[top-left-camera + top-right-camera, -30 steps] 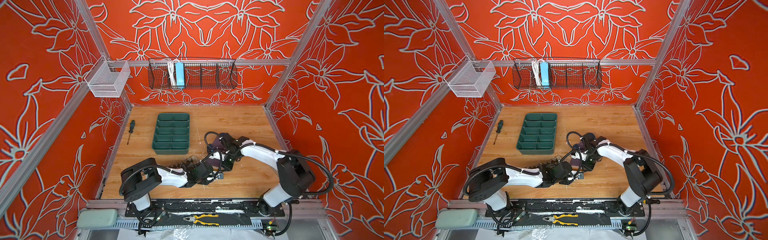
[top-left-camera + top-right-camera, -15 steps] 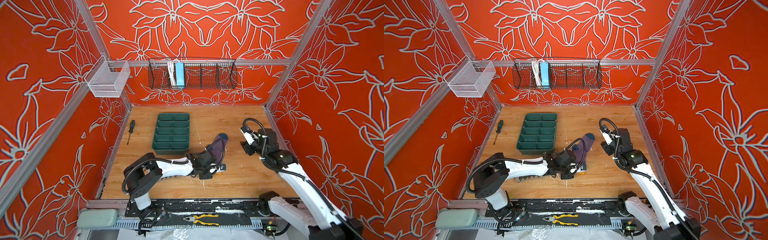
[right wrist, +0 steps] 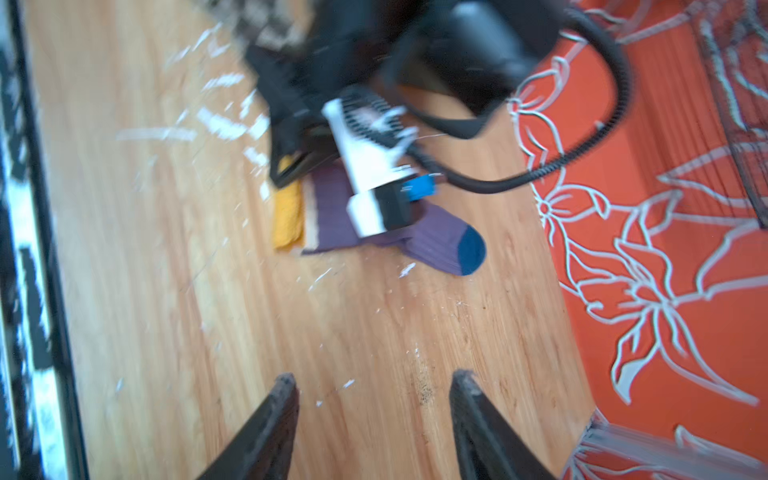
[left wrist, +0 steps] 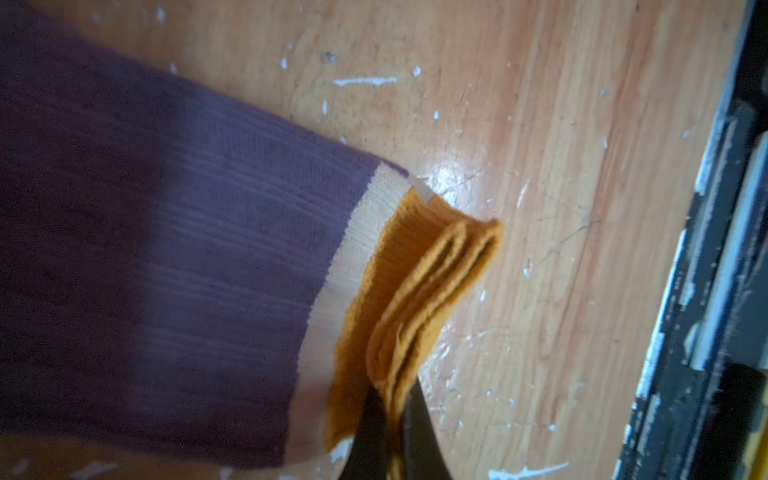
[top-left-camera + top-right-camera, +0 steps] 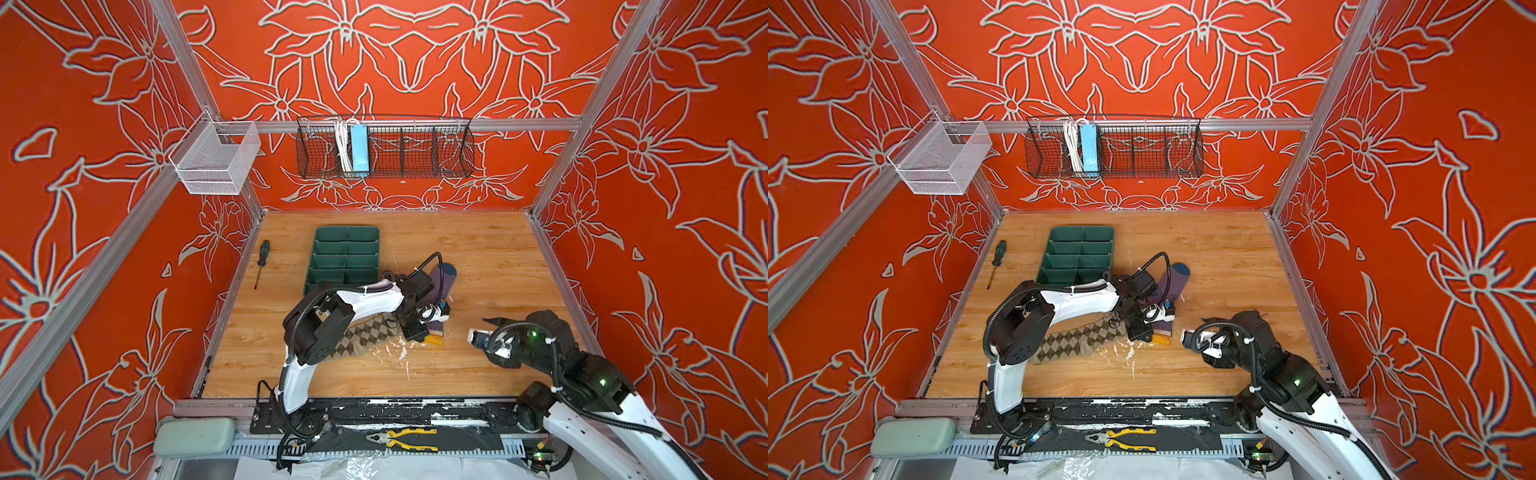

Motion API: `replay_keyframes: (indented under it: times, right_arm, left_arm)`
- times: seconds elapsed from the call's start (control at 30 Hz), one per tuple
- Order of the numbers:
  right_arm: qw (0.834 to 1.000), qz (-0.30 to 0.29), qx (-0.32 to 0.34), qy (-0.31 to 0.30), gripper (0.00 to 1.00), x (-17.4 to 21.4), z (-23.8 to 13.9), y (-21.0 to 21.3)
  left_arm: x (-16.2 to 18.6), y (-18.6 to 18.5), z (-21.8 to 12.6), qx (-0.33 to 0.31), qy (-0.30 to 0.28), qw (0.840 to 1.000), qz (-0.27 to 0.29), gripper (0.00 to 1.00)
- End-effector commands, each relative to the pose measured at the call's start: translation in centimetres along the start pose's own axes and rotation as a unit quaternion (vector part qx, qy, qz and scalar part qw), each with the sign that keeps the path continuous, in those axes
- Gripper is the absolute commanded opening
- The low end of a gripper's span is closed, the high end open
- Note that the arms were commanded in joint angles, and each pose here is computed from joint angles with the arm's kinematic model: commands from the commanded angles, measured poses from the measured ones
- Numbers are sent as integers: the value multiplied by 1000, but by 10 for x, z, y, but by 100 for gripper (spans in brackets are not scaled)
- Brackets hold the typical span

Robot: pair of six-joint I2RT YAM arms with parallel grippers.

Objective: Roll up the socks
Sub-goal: 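Bring the right gripper back to press on the folded cuff beside the left gripper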

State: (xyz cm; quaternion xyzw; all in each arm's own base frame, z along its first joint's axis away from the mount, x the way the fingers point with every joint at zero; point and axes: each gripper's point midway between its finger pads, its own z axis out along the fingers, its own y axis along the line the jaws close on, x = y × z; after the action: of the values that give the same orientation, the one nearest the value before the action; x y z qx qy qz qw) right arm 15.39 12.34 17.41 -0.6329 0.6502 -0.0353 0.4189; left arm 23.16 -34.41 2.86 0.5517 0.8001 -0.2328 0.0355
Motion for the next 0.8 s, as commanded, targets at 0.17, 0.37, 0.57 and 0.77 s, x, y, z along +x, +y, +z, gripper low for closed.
replay_keyframes:
  times: [0.17,0.37,0.57,0.77]
  right_arm:
    - [990,-125,-32,49,59,1,60,29]
    - [988,-141,-43,45,57,-18,105,43]
    - [990,-117,-50,61,52,-16,137,58]
    - [988,-113,-60,89,45,-1,151,69]
  left_arm:
    - [19,-12,11,104,52,988,-97,0]
    - [16,-7,11,116,53,985,-114,0]
    - [17,-3,12,118,53,984,-122,0]
    - [17,-3,10,115,52,984,-122,0]
